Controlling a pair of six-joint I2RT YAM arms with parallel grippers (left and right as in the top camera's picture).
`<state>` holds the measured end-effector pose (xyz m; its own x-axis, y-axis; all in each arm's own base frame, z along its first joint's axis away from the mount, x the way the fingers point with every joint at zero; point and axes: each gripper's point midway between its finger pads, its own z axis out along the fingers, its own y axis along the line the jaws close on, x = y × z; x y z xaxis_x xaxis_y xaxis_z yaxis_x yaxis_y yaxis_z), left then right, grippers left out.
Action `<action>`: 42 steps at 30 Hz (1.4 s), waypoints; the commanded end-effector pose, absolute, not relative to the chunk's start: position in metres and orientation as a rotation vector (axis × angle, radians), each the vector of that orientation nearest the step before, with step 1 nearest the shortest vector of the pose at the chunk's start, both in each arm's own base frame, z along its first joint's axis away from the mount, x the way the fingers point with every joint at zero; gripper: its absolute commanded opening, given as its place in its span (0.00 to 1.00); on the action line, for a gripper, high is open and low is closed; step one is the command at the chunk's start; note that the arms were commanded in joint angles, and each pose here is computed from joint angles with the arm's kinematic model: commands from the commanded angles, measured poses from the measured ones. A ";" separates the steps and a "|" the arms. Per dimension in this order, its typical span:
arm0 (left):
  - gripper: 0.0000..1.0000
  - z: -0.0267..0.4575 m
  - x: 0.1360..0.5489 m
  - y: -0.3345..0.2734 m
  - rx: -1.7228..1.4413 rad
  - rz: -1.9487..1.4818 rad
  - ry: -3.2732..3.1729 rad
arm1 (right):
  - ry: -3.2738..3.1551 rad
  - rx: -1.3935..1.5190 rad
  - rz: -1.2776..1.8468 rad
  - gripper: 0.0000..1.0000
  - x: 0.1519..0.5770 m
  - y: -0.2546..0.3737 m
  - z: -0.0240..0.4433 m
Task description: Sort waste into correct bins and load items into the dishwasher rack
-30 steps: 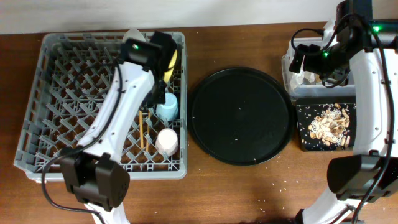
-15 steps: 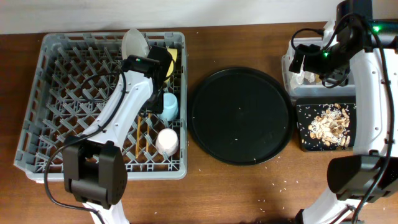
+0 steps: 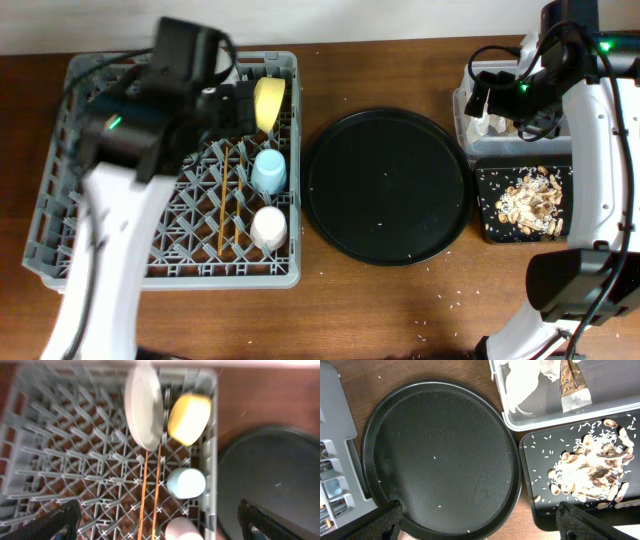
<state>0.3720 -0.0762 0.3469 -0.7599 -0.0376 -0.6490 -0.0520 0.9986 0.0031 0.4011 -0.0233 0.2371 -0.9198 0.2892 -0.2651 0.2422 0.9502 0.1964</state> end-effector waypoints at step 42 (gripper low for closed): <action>0.99 0.376 0.351 -0.069 -0.067 -0.010 2.361 | 1.832 -0.034 0.176 0.98 0.312 0.042 0.321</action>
